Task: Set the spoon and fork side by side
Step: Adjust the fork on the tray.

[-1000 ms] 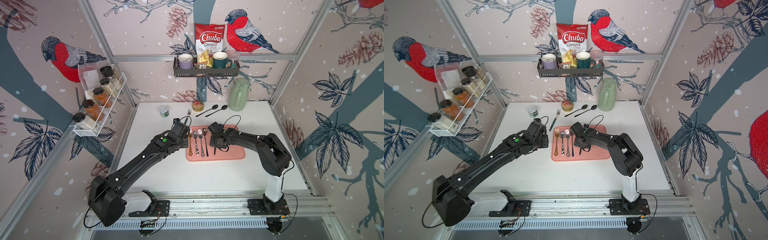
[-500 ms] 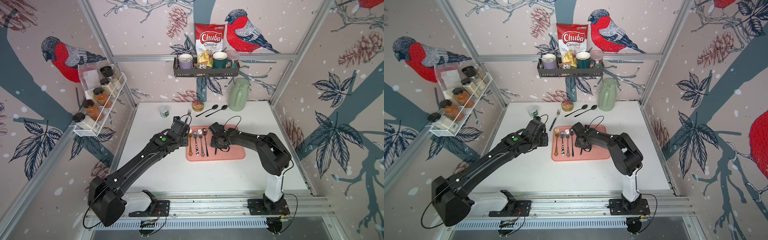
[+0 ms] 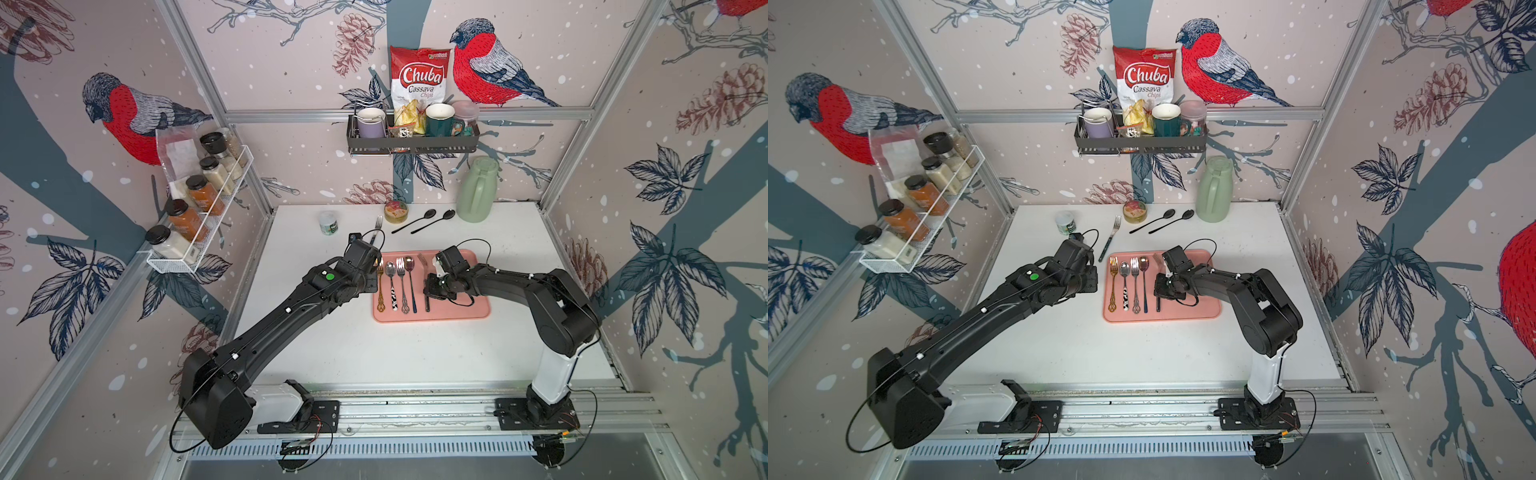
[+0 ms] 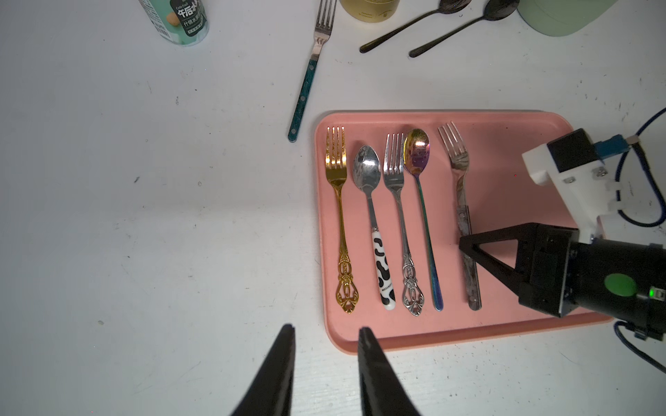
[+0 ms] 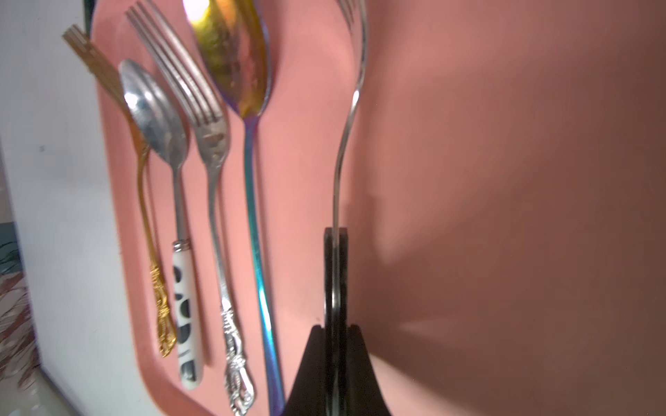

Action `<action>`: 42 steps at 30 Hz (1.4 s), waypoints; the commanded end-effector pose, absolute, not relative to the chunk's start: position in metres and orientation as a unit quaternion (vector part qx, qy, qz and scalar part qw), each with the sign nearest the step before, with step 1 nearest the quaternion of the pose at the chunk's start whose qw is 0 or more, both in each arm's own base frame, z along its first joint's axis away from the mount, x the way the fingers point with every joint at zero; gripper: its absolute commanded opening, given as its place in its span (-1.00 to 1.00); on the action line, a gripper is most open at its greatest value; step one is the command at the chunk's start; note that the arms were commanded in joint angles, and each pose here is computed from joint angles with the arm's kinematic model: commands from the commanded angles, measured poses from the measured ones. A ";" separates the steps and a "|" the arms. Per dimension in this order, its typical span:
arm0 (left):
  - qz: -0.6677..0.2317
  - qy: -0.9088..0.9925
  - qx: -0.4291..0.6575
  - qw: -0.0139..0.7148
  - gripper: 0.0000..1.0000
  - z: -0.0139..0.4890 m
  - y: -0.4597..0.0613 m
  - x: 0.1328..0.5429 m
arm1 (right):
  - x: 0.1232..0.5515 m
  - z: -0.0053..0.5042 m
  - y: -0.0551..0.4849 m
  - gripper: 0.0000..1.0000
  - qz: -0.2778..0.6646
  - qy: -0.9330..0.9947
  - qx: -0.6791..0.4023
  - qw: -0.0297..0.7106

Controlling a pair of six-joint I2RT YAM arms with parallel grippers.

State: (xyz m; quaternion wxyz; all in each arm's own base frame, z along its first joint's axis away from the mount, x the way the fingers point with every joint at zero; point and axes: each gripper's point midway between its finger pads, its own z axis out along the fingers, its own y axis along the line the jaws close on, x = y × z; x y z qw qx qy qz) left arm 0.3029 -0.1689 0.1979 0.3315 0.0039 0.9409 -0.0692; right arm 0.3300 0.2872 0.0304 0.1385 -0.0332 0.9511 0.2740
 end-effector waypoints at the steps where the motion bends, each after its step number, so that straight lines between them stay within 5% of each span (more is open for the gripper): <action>1: -0.060 0.939 0.007 0.337 -0.37 0.201 -0.164 0.303 | 0.330 0.041 0.311 -0.98 0.342 0.927 -0.078 0.134; 13: -0.062 0.935 0.004 0.349 -0.37 0.211 -0.156 0.295 | 0.333 0.034 0.282 -0.78 0.293 0.943 -0.049 0.151; 16: -0.066 0.935 0.006 0.348 -0.37 0.211 -0.157 0.295 | 0.332 0.030 0.278 -0.37 0.284 0.946 -0.045 0.148; 19: -0.066 0.936 0.007 0.346 -0.37 0.210 -0.157 0.294 | 0.332 0.030 0.274 -0.26 0.280 0.947 -0.041 0.151; 42: -0.079 0.938 0.014 0.337 -0.38 0.201 -0.164 0.294 | 0.340 0.043 0.268 -0.45 0.136 0.968 -0.060 0.204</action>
